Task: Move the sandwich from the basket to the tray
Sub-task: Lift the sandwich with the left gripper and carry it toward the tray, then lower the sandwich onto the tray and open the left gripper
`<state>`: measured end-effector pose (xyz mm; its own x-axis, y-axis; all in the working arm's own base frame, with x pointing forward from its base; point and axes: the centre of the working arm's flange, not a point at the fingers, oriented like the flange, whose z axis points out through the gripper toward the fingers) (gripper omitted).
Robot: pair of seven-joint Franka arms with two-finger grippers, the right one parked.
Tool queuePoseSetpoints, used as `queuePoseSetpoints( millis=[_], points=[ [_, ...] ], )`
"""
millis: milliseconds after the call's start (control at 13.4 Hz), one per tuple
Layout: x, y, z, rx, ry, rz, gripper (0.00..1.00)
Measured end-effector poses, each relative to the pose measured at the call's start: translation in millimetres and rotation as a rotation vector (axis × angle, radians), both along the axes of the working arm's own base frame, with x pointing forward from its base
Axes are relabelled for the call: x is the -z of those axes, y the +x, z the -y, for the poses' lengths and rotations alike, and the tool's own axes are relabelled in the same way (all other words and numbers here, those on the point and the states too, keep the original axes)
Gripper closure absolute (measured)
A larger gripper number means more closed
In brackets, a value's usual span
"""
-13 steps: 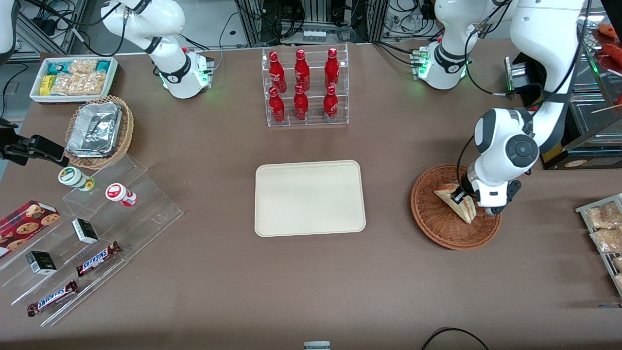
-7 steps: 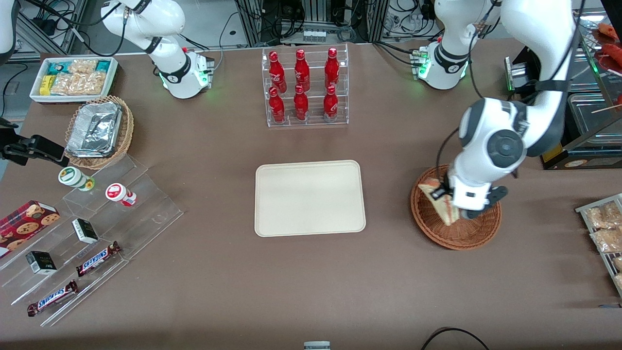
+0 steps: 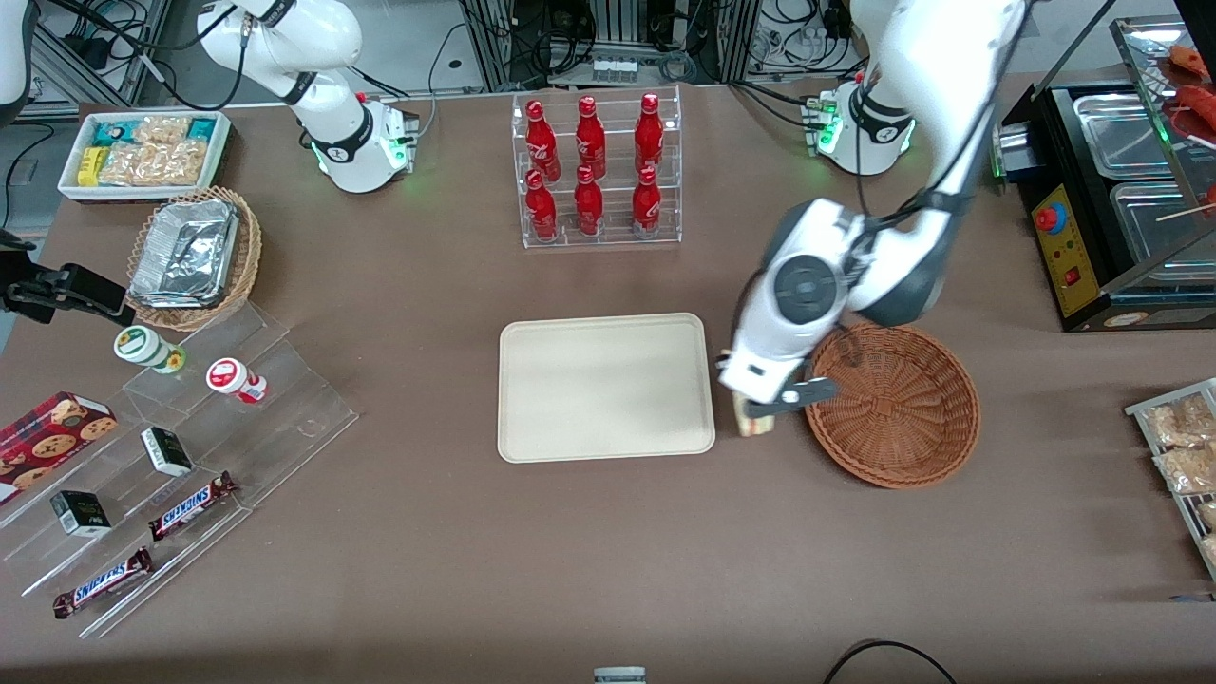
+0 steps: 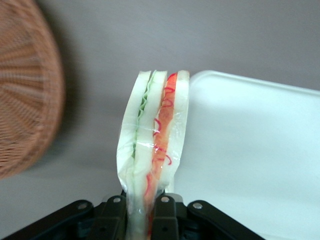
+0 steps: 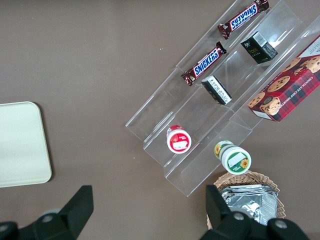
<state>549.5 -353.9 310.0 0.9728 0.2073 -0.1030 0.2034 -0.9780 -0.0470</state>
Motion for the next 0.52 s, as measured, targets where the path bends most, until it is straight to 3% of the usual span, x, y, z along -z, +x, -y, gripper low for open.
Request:
queuePoseSetpoints(
  millis=[523],
  points=[
    [46.3, -30.7, 147.7, 0.019, -0.012, -0.011, 0.82]
  ],
)
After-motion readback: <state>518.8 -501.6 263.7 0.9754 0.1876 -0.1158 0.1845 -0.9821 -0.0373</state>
